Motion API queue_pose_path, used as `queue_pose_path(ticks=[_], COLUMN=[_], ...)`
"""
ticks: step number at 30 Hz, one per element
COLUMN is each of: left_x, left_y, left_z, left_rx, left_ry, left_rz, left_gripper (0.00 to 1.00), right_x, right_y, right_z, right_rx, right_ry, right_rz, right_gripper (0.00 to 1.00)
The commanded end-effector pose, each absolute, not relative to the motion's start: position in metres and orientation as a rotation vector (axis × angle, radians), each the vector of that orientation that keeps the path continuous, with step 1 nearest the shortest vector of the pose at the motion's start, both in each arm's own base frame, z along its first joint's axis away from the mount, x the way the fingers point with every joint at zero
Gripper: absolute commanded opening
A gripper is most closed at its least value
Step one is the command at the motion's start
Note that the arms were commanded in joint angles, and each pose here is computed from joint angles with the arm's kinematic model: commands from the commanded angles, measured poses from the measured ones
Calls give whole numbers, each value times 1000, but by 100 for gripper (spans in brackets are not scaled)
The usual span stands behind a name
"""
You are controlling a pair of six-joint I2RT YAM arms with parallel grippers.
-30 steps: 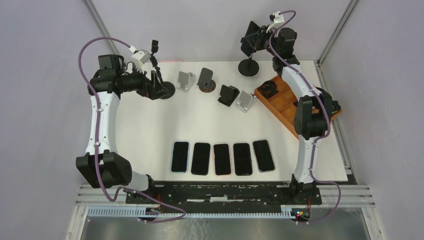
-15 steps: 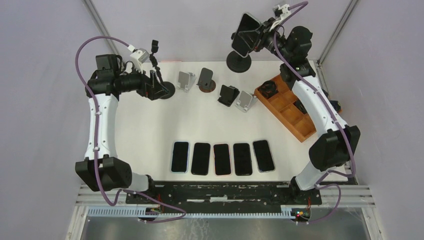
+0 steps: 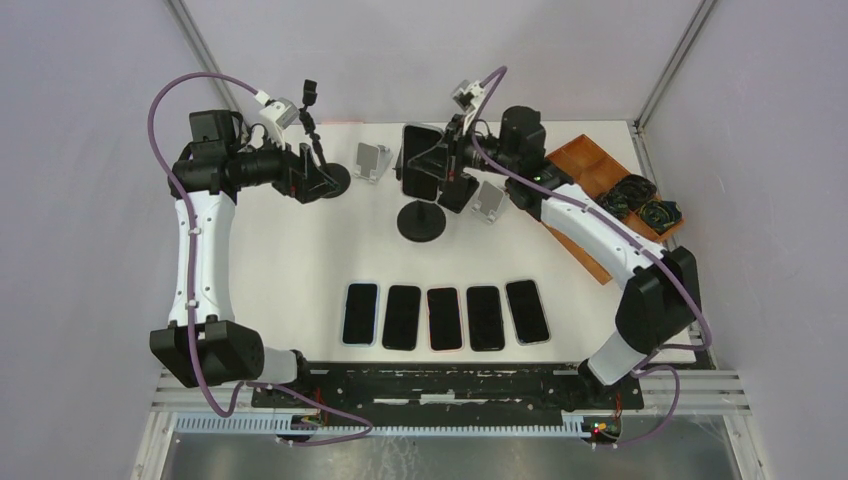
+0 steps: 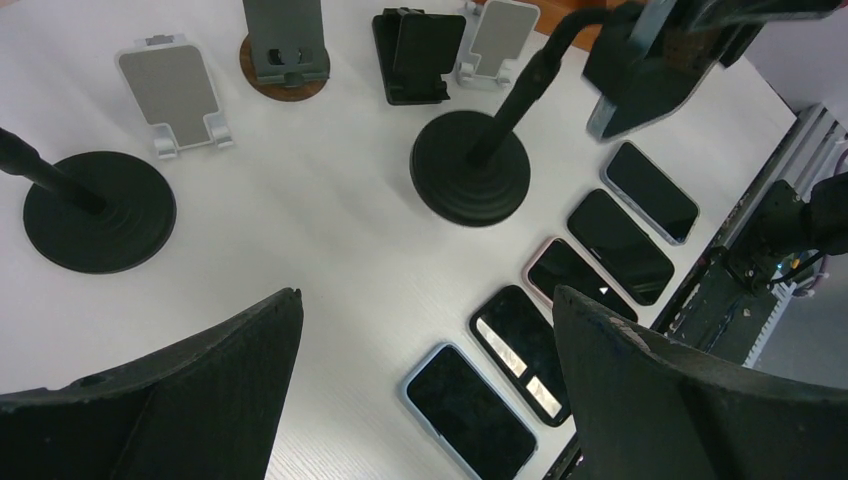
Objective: Remove the phone from the phone stand
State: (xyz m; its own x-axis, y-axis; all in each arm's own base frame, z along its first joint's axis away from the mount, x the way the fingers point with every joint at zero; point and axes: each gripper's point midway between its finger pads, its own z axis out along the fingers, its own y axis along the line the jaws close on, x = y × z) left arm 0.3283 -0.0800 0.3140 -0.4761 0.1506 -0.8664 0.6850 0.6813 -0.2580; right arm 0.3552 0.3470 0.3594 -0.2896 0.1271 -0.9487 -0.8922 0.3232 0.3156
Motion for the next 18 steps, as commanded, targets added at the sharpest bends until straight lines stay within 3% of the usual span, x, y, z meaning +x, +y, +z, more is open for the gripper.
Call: queue_pose_path(ticks=[1,8,15,18], left_x=[330,327,321,317], left_y=[-79,-81,-83,-87], left_z=[330,327,309,294], left_rx=[641,665,697,729], left_ry=[1962,1953,1964,1968], left_rz=[-713,-727,-751,-783], left_gripper=[100,100,100,100], right_x=[350,350,345,340], right_y=[371,403,406,402], right_z=[374,318,303,301], right_rx=[-787,-811,-824,-826], right_ry=[1357,1433,1432,1455], right_rz=[1247,1327,1355,1349], right_gripper=[0,0,1,25])
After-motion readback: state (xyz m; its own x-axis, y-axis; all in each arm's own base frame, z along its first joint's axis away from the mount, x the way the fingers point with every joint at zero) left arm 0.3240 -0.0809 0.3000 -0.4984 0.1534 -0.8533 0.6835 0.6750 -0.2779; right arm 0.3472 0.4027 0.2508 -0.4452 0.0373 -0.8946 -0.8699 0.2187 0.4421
